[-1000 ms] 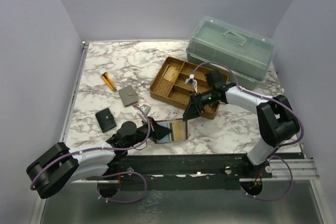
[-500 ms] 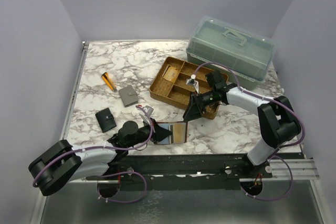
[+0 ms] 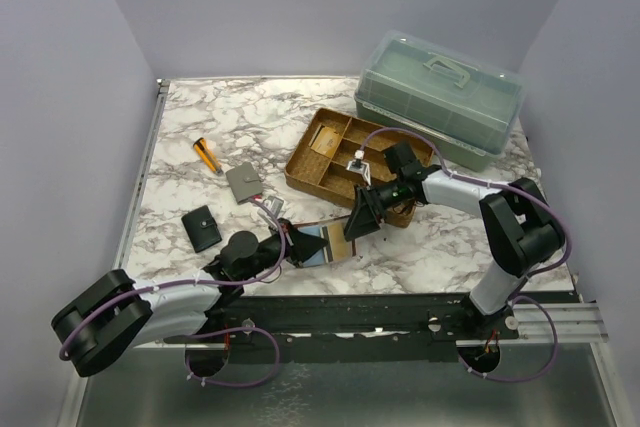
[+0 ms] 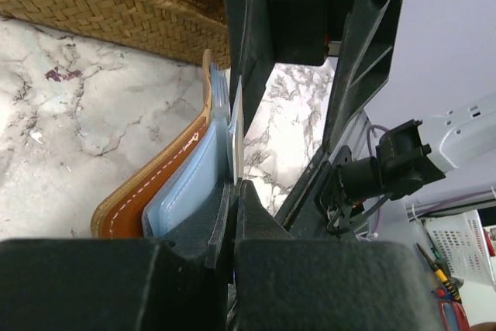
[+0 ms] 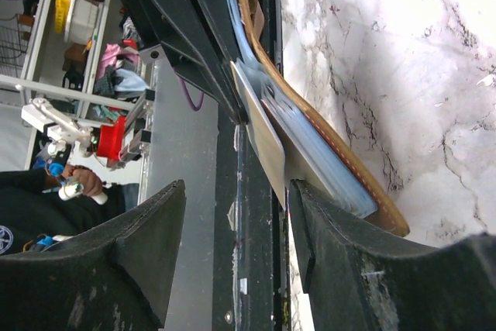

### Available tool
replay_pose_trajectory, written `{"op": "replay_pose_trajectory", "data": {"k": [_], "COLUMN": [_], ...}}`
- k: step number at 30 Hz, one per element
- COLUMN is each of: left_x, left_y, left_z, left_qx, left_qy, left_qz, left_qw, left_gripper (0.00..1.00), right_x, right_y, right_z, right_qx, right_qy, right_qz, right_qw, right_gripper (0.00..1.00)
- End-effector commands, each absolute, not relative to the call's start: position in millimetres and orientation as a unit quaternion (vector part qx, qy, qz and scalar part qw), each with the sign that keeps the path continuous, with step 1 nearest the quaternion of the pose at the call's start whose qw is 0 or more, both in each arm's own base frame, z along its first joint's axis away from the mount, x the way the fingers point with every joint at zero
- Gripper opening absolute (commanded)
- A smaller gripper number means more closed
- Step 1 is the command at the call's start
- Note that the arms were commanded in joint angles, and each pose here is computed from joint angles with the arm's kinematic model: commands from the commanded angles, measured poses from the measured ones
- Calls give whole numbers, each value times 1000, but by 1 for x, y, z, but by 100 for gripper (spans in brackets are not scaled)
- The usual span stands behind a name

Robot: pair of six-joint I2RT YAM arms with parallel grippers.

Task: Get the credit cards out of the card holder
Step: Pick up the card holder from the center of the board, then remove the credit card from the card holder.

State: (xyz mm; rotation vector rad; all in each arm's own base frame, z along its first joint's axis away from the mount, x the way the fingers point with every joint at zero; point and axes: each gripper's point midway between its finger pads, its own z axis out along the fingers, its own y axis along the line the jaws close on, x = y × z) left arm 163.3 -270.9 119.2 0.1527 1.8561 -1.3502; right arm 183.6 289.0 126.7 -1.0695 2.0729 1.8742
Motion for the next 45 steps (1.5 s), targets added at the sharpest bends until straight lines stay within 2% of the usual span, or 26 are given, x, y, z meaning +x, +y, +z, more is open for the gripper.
{"op": "replay_pose_trajectory", "data": {"k": [1,5,12,16,19,25,30,32,34,35,38,43,45], "left_x": [171,170,170,169,169,170,169,169,169,168,164,163,164], "left_y": [-269,-268,-273,-278,-283,-291,-293,-292,-292,-292,-294,-296,-298], "left_z": [148,150,162,167,169,178,182,182,182,181,180,181,181], "left_qx": [40,36,38,40,43,44,38,25,11,6,1,-6,-4], "left_qy": [698,694,678,669,666,651,647,648,651,652,655,656,657], "left_qz": [-560,-565,-583,-597,-606,-624,-634,-639,-645,-648,-656,-664,-663], "left_qw": [444,446,446,441,434,429,422,413,401,393,374,360,358], "left_gripper": [0,0,0,0,0,0,0,13,34,39,42,38,32], "right_x": [188,195,184,178,176,178,179,179,179,179,178,178,178], "right_y": [292,292,293,293,292,294,294,294,293,293,293,293,293], "right_z": [117,110,125,135,142,140,140,143,145,146,147,147,146], "right_qx": [-353,-352,-345,-344,-346,-342,-339,-339,-341,-341,-340,-340,-338], "right_qy": [706,724,691,673,662,668,670,667,665,664,663,660,661], "right_qz": [609,586,632,652,663,659,658,661,662,663,665,668,668], "right_qw": [76,92,64,56,53,55,54,53,54,55,54,51,49], "right_gripper": [61,61,61,57,50,30,8,1,0,0,0,0,0]}}
